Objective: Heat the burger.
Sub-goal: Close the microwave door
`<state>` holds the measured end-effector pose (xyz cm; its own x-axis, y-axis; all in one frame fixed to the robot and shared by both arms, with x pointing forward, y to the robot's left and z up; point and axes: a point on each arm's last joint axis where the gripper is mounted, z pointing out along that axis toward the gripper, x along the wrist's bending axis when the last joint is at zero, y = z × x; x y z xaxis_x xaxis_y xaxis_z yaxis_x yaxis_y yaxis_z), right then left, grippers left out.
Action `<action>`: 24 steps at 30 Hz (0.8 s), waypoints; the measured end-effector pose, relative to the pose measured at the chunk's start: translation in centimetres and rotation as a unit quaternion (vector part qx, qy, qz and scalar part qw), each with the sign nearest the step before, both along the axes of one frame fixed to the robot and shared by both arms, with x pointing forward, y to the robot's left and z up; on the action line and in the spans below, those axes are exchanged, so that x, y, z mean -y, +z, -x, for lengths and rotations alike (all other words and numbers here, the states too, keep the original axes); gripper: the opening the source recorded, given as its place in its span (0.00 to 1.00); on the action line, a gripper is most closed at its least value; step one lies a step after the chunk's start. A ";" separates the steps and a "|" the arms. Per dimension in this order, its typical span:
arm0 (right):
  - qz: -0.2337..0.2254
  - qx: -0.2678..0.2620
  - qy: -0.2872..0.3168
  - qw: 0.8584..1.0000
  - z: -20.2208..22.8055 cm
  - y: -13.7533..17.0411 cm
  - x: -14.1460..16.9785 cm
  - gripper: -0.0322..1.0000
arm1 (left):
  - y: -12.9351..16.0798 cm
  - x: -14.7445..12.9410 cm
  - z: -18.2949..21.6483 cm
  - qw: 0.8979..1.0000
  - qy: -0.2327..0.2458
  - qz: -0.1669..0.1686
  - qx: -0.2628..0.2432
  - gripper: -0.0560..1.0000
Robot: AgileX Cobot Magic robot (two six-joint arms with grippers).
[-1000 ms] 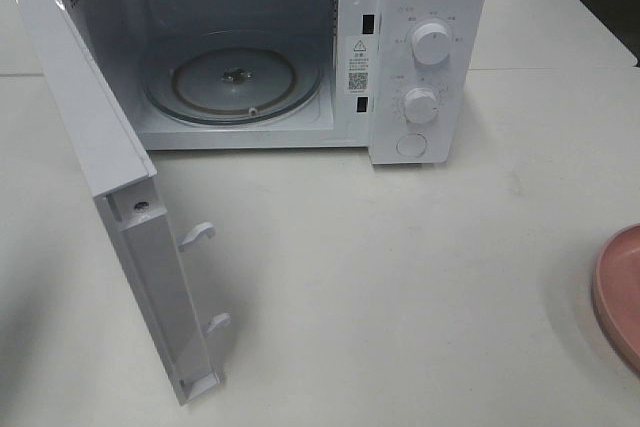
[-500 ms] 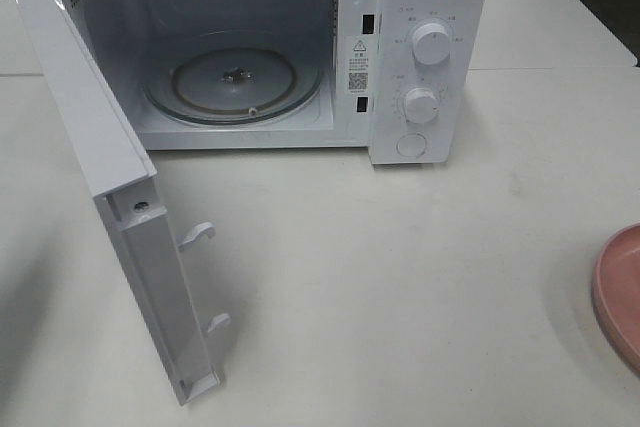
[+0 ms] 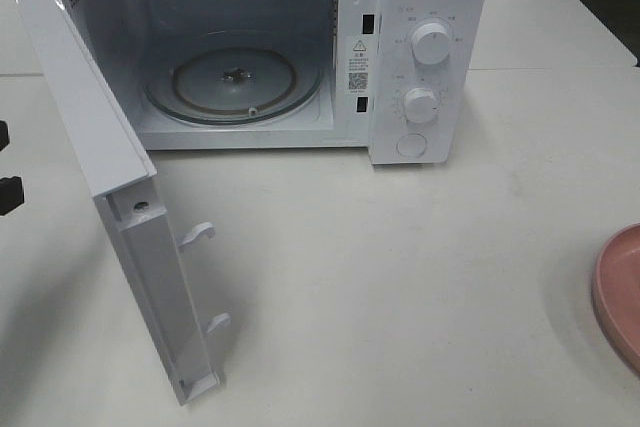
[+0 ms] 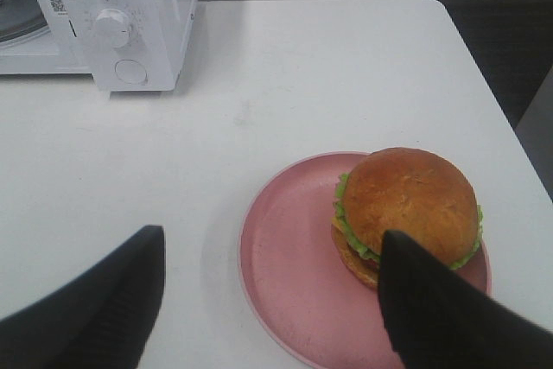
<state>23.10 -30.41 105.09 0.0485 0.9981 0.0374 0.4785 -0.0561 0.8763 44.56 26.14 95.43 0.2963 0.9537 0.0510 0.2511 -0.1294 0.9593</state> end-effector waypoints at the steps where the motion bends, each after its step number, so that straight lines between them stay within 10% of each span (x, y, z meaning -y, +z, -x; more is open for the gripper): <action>1: 0.000 0.000 0.000 1.000 0.0 0.0 0.0 0.69 | -0.2 0.2 -0.2 1.000 -0.009 0.009 0.004 0.05; 24: 0.000 0.000 0.000 1.000 0.0 0.0 0.0 0.69 | -1.7 2.3 -2.9 0.997 -0.045 0.058 -0.005 0.05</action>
<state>23.10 -30.41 105.09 0.0485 0.9981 0.0374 0.4785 -0.0561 0.8763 47.47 23.88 93.76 0.3818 0.9223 -0.0604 0.2522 -0.0411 0.9668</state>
